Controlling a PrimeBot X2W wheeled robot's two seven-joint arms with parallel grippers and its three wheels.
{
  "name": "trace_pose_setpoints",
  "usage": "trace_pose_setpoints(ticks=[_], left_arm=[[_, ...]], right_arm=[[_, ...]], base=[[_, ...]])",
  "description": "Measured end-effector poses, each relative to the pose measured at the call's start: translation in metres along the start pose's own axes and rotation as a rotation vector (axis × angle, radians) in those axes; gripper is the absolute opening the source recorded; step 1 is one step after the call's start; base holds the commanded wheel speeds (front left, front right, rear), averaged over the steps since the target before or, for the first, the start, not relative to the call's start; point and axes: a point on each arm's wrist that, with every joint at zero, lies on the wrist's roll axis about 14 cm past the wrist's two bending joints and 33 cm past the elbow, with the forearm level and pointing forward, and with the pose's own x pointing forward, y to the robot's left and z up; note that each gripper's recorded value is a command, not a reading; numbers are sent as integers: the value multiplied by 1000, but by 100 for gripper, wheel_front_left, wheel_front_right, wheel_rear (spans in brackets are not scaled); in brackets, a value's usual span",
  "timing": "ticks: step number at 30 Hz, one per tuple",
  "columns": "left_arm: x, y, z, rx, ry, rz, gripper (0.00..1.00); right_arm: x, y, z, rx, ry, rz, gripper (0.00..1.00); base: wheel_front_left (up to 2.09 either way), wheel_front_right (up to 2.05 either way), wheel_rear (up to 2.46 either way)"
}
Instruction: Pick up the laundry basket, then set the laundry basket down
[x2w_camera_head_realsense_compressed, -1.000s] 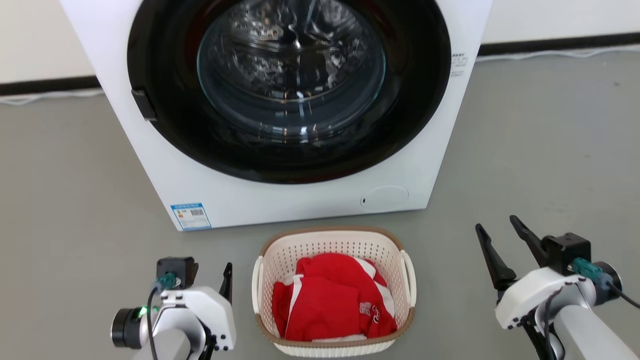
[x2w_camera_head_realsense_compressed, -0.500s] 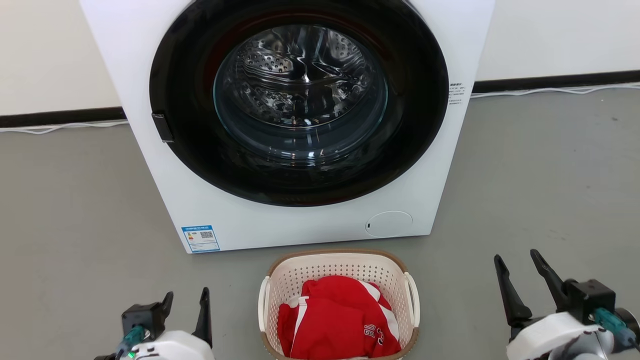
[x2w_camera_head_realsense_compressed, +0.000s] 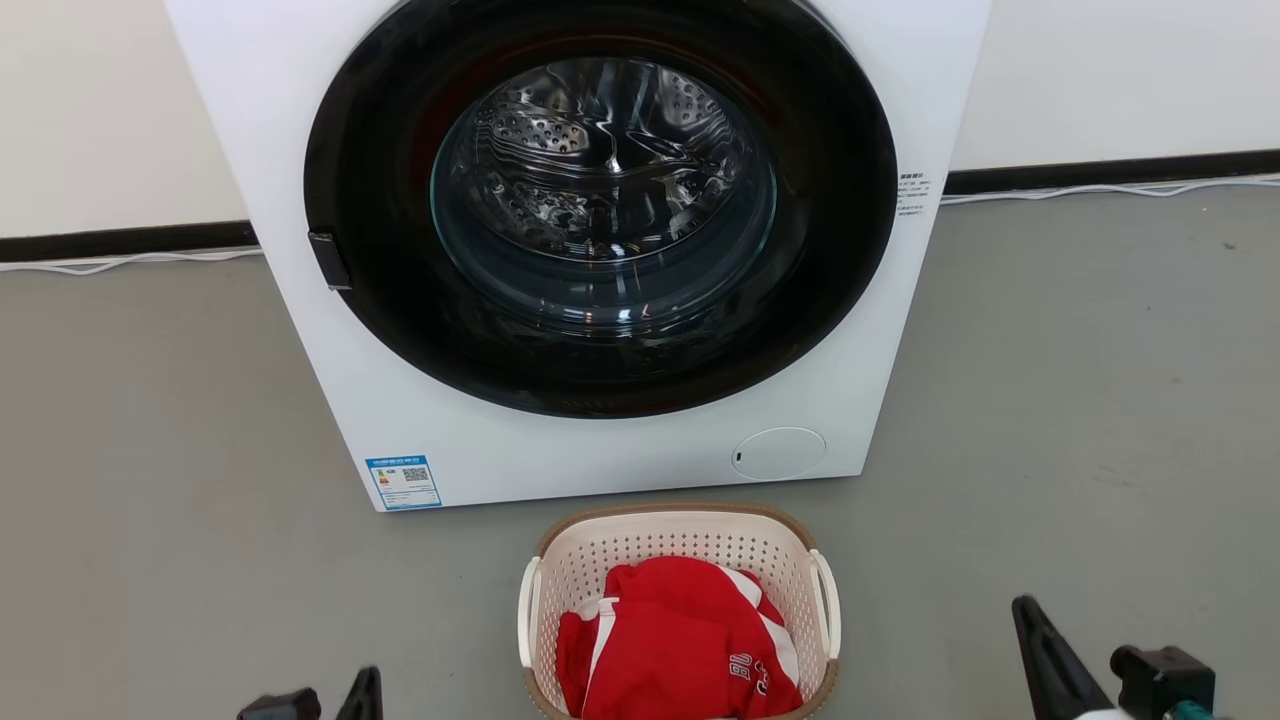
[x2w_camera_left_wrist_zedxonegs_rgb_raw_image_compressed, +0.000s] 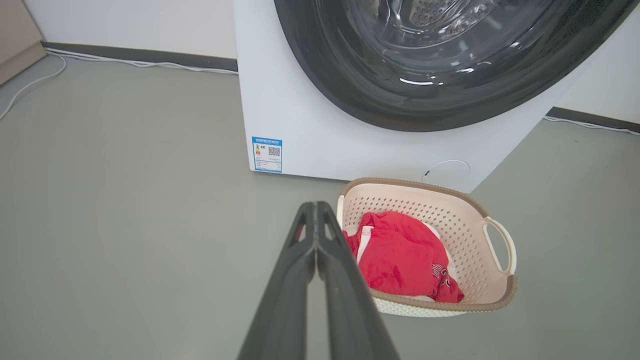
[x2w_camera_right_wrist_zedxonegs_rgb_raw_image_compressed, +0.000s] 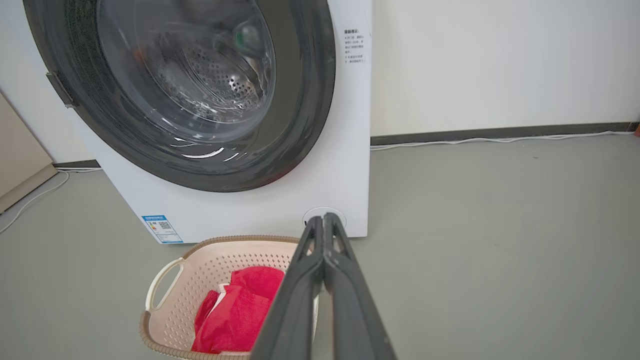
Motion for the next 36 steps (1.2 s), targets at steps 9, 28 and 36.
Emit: trace_pose_setpoints(ticks=[9,28,36], left_arm=[[-5,3,-15,-88,60,25,0],[1,4,-11,-366,91,45,0],[3,2,-7,-460,93,41,0]], right_arm=[[-5,-1,-13,98,42,-27,0],[1,-7,-8,396,33,-92,0],[3,-7,-8,492,38,-105,0]], base=[[0,0,0],[0,0,0],[0,0,0]])
